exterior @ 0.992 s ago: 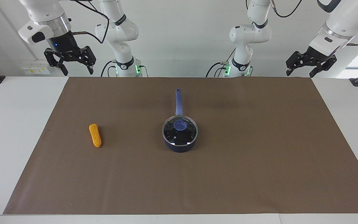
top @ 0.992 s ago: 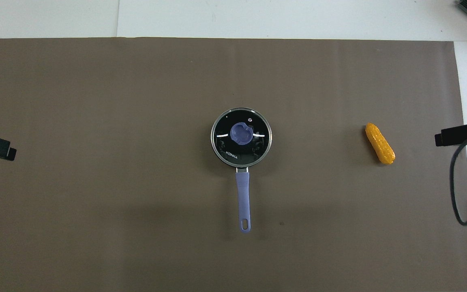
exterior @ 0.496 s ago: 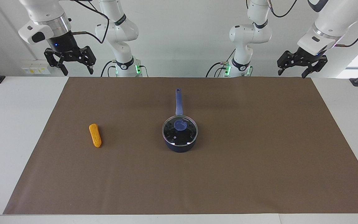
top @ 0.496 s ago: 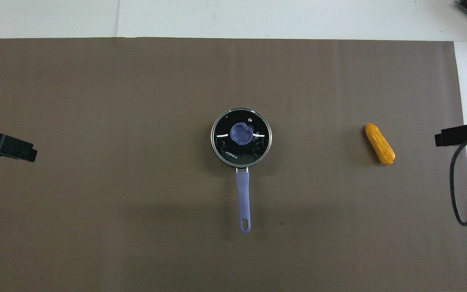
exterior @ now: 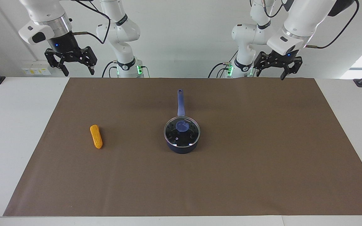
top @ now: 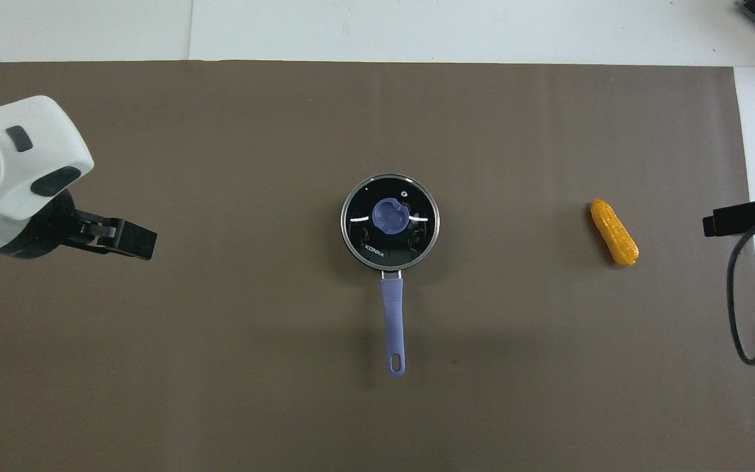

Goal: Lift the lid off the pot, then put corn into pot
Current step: 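Move the left gripper toward the glass lid on the black pot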

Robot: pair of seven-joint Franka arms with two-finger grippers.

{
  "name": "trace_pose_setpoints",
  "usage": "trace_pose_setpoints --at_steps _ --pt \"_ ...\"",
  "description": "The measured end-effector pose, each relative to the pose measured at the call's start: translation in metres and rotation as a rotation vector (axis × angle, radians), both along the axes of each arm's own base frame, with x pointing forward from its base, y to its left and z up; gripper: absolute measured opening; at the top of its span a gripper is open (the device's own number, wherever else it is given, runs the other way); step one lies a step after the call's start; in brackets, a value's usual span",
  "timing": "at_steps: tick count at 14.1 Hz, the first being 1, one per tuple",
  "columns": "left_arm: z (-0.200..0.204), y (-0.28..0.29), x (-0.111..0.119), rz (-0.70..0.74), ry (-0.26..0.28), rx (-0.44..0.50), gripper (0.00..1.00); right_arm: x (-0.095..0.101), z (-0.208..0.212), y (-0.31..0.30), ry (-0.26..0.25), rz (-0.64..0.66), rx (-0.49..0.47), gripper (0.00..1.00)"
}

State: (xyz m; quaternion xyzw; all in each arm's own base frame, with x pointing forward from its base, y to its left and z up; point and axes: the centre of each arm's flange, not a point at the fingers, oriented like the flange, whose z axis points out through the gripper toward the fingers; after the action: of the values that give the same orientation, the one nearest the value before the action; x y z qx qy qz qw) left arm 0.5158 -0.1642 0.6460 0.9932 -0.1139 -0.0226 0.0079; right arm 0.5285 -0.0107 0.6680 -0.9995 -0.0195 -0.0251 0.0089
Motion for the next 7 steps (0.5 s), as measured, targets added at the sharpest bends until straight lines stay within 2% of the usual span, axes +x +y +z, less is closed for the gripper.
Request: trace_pose_setpoints --at_steps 7 --pt "-0.038 -0.079 0.003 0.054 -0.006 0.004 1.00 0.000 0.000 0.000 0.000 0.000 0.000 1.00"
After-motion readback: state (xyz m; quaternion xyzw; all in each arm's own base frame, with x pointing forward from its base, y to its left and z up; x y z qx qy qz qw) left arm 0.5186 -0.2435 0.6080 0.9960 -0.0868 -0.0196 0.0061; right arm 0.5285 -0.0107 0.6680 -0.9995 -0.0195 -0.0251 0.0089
